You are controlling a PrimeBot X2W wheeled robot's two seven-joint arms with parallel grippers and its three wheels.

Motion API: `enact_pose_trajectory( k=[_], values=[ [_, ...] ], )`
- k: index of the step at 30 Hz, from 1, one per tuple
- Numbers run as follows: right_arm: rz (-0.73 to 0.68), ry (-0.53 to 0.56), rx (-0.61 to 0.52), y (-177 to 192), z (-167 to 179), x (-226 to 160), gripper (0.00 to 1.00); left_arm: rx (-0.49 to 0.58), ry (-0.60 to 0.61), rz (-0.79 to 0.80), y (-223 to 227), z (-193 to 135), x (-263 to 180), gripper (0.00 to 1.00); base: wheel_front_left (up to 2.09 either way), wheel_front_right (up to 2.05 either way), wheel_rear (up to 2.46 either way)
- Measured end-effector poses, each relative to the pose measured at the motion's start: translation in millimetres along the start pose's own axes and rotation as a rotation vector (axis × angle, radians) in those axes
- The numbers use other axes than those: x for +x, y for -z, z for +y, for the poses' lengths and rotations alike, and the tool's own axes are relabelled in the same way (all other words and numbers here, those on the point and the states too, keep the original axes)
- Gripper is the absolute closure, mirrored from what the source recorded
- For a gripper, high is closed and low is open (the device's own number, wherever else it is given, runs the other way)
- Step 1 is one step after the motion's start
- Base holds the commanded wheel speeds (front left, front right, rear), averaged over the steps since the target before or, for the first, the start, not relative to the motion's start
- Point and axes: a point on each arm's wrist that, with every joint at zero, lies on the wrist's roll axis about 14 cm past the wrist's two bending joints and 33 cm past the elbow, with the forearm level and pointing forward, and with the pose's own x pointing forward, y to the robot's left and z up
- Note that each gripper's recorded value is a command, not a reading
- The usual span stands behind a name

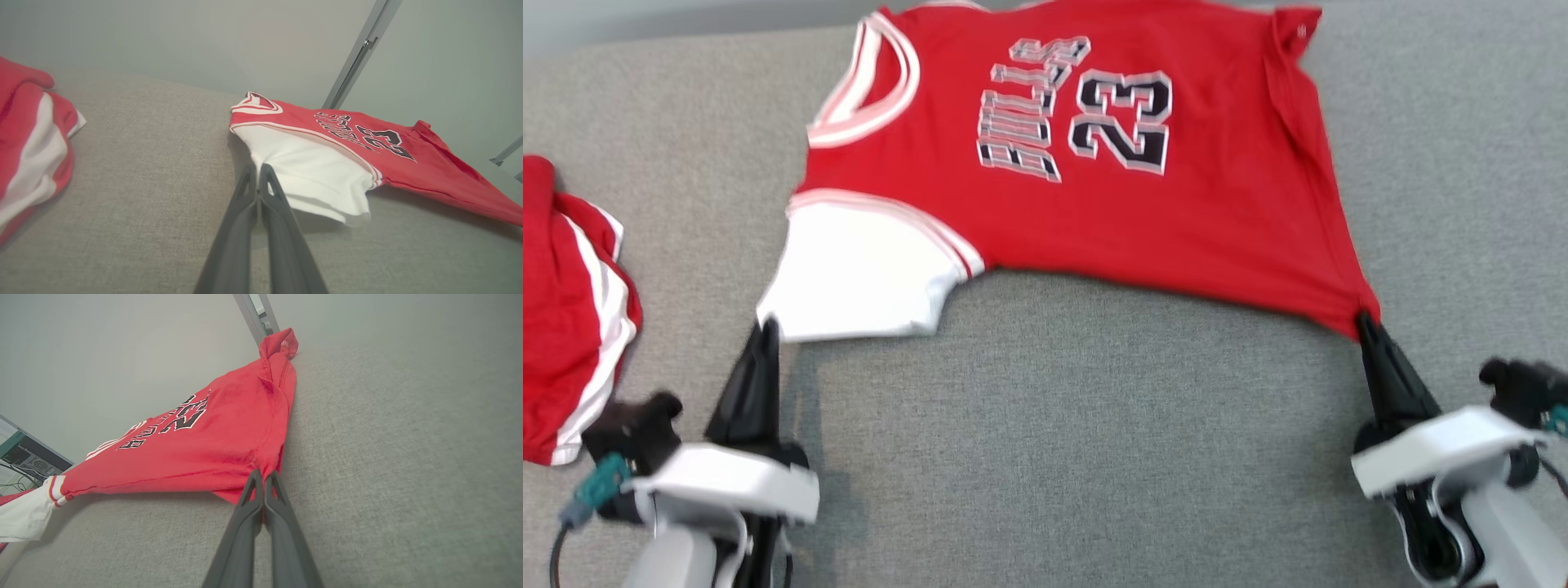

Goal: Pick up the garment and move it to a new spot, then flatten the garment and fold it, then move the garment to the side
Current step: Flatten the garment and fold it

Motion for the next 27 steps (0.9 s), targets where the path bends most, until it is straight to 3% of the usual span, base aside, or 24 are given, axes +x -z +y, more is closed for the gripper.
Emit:
enact_pose_trajectory(
  k=[16, 27],
  values=[
    [0.053, 0.074, -0.045, 12.4, -21.3, -104.5, 1.0, 0.034, -0.017, 0.169, -40.4, -36.4, -140.9, 1.0, 0.0, 0.0, 0.0],
    [0.111, 0.087, -0.054, 13.8, -15.4, -117.3, 1.0, 0.056, -0.006, 0.205, -50.0, -44.5, -154.6, 1.0, 0.0, 0.0, 0.0]
  ],
)
